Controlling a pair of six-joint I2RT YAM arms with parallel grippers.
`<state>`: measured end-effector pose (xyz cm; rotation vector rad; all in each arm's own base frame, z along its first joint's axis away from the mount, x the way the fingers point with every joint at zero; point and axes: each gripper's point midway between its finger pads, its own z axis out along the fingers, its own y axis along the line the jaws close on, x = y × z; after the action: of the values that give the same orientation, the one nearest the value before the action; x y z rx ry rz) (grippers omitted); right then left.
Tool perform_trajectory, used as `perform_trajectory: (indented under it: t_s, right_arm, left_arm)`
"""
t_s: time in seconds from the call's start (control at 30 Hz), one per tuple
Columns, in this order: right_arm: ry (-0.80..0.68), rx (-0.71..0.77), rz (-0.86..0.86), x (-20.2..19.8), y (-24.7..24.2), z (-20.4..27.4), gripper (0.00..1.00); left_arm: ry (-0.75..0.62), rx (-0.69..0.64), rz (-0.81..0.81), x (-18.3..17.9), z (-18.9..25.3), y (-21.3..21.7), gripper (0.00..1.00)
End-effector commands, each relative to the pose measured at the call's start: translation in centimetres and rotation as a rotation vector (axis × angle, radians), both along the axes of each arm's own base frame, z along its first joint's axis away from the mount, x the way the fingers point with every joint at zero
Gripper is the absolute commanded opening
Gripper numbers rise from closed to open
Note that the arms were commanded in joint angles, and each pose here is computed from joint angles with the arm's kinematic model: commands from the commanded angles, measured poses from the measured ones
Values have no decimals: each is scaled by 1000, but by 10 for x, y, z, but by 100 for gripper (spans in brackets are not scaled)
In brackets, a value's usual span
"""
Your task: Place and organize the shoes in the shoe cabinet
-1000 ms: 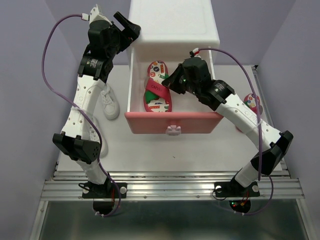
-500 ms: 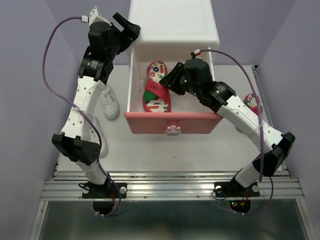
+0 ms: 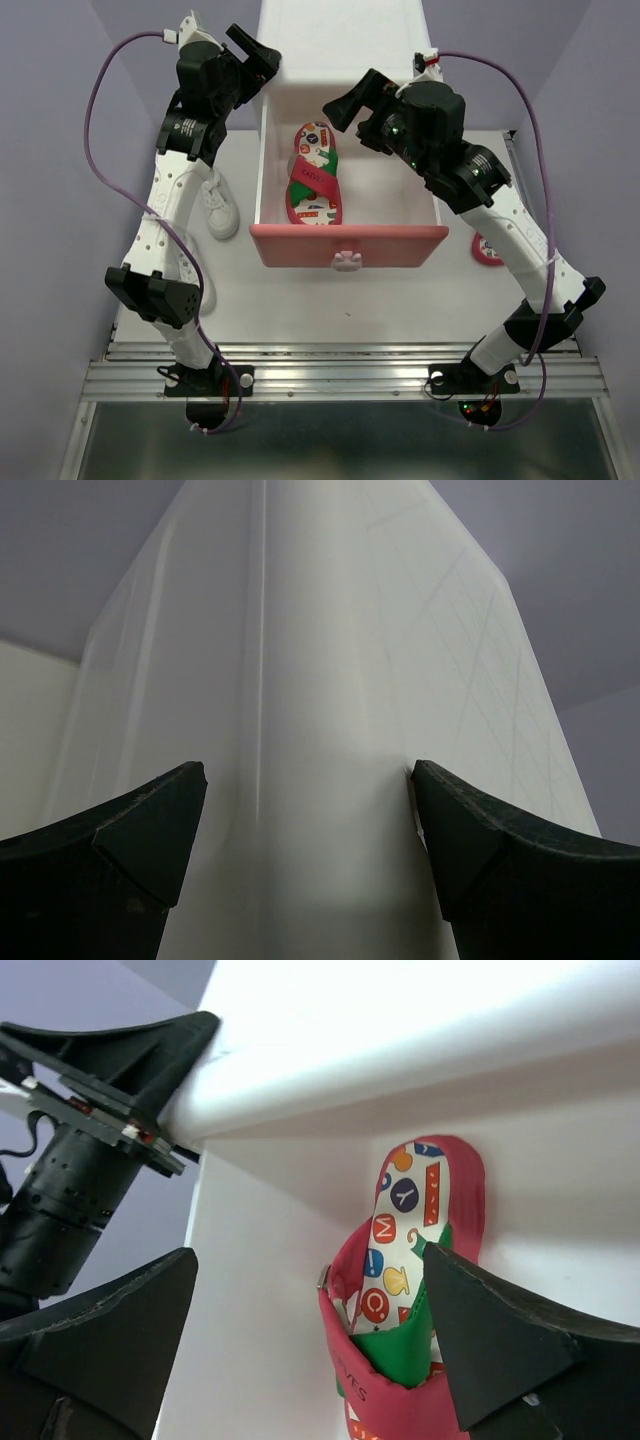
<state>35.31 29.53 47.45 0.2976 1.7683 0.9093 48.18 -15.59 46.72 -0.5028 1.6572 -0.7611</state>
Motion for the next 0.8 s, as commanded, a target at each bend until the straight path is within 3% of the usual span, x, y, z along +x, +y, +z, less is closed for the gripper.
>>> perform_trajectory:
  t_s: [0.0,0.3,0.4,0.5,0.67,0.77]
  right_arm:
    - [-237,-36,-7,-10,-20,71,100]
    - [-339,-140,-266,-16,-91,118,100]
    - [-316,-267,-435,-6,-129,108,100]
    - [-287,-304,-579,1,-178,105,100]
    - [-165,-341,-718,28,-257,67,100]
    - [34,-295,-604,52,-282,8,100]
  left_arm:
    - [324,223,82,7,-109,32,94]
    - [319,242,57,8,-107,29,94]
    - [317,243,52,8,-107,29,94]
    - [320,242,44,9,-108,27,94]
    - [322,250,24,8,-110,24,94]
    - [320,253,23,7,-108,24,94]
